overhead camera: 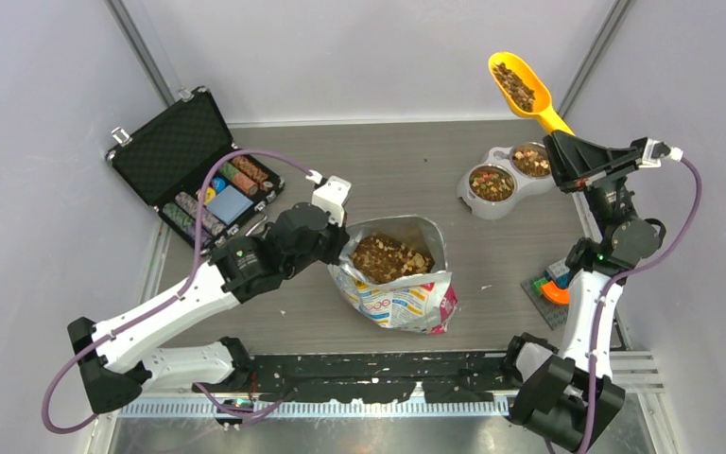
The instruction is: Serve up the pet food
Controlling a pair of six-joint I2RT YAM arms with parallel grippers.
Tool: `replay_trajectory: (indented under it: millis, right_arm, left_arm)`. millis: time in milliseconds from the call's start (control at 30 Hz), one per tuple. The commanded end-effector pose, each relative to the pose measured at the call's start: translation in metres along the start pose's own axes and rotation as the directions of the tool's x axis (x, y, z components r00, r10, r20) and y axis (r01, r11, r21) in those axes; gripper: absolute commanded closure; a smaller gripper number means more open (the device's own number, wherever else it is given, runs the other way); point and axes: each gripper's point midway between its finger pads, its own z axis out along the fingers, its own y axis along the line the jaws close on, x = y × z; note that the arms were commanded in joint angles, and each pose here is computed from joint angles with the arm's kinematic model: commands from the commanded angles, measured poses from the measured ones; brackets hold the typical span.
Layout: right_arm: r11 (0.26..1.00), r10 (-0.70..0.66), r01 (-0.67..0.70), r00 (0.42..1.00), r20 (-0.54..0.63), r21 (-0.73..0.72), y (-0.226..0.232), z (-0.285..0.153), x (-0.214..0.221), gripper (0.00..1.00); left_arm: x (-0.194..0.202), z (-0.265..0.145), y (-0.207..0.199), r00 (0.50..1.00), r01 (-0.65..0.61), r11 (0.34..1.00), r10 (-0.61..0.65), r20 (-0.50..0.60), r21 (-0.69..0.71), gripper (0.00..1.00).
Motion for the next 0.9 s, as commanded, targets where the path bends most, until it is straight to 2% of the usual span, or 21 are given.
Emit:
replay_trajectory:
  millis: [0, 200, 500, 733, 867]
  right_arm:
    - [0.995, -0.098, 0.099, 0.995, 0.021, -0.031, 0.011, -0.003, -0.011, 0.95]
    - [0.982, -0.179, 0.173, 0.980, 0.088, 0.080, -0.023, -0.017, -0.038, 0.95]
    - [0.953, -0.212, 0.159, 0.958, 0.195, 0.258, -0.095, -0.047, -0.075, 0.95]
    - [0.907, -0.263, 0.159, 0.937, 0.229, 0.390, -0.143, -0.069, -0.097, 0.95]
    - [0.852, -0.321, 0.166, 0.915, 0.245, 0.497, -0.167, -0.083, -0.110, 0.95]
  left_arm:
    - [-0.043, -0.017, 0.011, 0.983, 0.057, 0.998, -0.051, 0.178, -0.033, 1.00]
    - [-0.041, -0.017, 0.013, 0.980, 0.055, 0.998, -0.046, 0.195, -0.038, 1.00]
    - [-0.036, -0.015, 0.024, 0.977, 0.031, 0.996, -0.012, 0.215, -0.084, 1.00]
    - [-0.032, -0.010, 0.026, 0.980, 0.015, 0.994, 0.006, 0.200, -0.106, 1.00]
    - [-0.032, -0.010, 0.025, 0.979, 0.015, 0.995, 0.005, 0.202, -0.097, 1.00]
